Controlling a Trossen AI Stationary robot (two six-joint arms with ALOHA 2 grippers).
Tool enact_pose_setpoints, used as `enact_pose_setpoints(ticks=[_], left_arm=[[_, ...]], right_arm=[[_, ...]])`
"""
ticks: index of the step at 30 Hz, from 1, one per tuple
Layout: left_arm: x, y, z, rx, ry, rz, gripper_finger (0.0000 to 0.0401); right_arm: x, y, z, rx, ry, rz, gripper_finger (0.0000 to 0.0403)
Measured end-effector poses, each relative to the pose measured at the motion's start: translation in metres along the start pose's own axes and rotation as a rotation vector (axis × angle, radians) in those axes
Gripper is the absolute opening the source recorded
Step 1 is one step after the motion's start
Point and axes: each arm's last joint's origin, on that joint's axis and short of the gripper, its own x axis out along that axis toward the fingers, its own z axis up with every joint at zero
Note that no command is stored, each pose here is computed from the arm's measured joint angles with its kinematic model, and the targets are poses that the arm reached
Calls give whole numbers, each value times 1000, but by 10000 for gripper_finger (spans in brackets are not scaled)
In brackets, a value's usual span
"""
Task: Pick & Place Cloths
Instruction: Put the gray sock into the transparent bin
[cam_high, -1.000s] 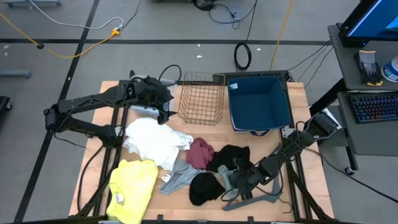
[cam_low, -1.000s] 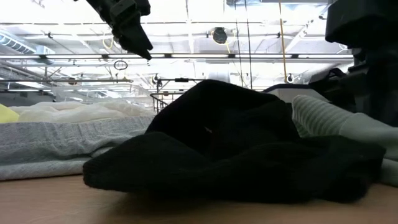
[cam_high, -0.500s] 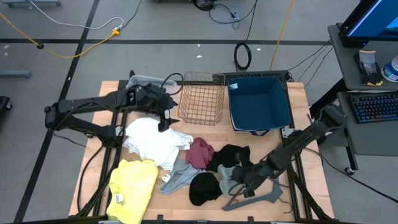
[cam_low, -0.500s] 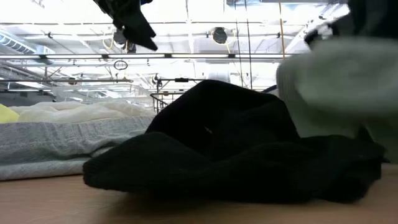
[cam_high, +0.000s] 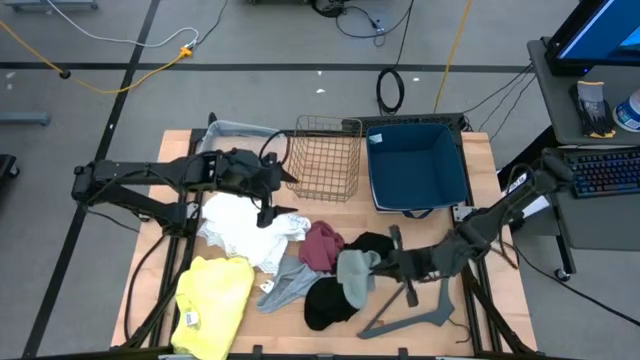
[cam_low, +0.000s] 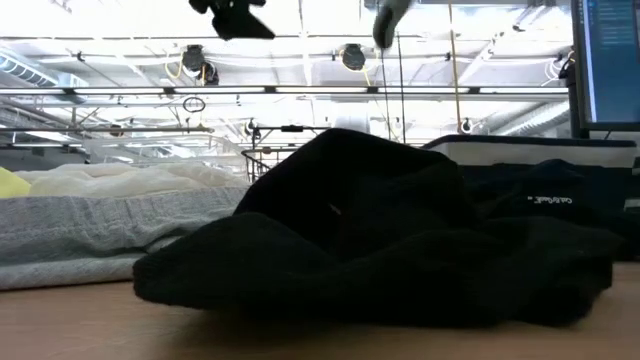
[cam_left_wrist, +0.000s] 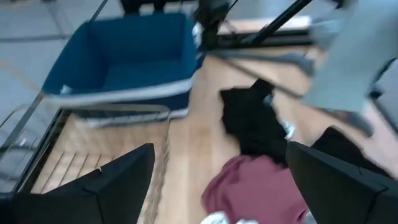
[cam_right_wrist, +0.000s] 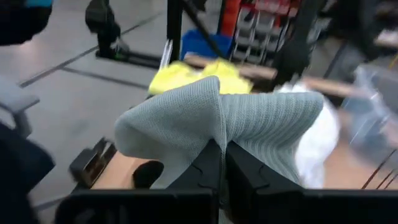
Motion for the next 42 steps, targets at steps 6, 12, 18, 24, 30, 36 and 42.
enact_pose_setpoints(ticks=[6,12,18,24,30,36,42], left_arm=[[0,-12,12,32,-121,-118,365],[-2,-24,22,64,-220,-162,365],[13,-36,27,78,-280,-192,365],[46,-40,25,77,-302,-162,365],[69,-41,23,87,-326,-144,365],[80,-41,21,86,-346,-137,365],[81,-40,22,86,-356,-134,365]], right_arm=[[-2,-12,13,-151,-92,-136,1],[3,-26,23,-277,-164,-265,0],[15,-40,29,-350,-232,-362,0],[36,-49,24,-419,-212,-523,0],[55,-51,14,-504,-146,-666,0],[69,-50,5,-536,-142,-678,0],[78,-47,-1,-549,-153,-653,0]])
